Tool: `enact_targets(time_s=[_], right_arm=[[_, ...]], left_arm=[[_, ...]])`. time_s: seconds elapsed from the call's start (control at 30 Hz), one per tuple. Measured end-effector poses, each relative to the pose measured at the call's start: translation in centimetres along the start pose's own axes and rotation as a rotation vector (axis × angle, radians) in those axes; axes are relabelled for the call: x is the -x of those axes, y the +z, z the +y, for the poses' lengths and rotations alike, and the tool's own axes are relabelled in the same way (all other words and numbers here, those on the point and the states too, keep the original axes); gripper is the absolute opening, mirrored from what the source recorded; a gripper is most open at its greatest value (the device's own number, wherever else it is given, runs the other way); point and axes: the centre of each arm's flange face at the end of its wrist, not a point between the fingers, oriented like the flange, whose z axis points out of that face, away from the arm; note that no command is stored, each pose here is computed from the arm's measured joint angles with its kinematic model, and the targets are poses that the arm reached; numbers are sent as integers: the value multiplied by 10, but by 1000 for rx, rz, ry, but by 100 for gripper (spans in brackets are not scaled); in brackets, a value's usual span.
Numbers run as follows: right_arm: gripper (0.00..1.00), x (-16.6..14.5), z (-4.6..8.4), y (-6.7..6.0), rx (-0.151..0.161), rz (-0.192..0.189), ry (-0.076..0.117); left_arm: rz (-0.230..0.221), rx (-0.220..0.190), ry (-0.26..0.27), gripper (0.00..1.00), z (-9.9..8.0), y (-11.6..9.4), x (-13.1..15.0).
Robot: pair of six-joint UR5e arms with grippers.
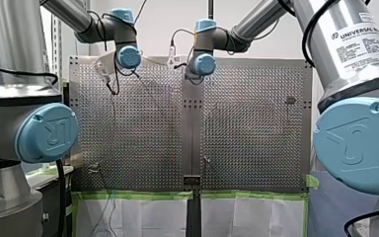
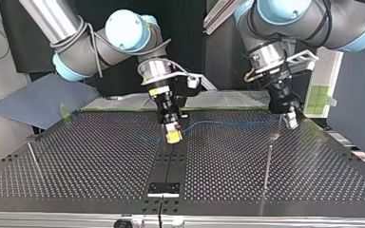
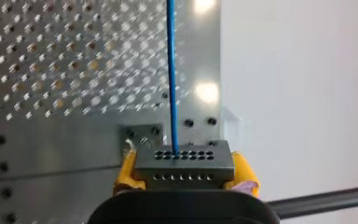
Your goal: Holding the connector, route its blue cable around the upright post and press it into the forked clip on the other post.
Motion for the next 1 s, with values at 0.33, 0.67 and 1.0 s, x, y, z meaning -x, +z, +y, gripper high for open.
enact_targets(time_s=[0.33, 0.67, 1.0], right_arm=[[0, -20, 1, 12, -14, 36, 23], [0, -16, 1, 28, -33, 34, 32], [0, -7, 3, 45, -33, 30, 33]], left_arm=[[-27, -16, -53, 6, -2, 45, 25], [-43, -27, -61, 6, 3, 95, 26], [-15, -20, -16, 6, 31, 140, 1]])
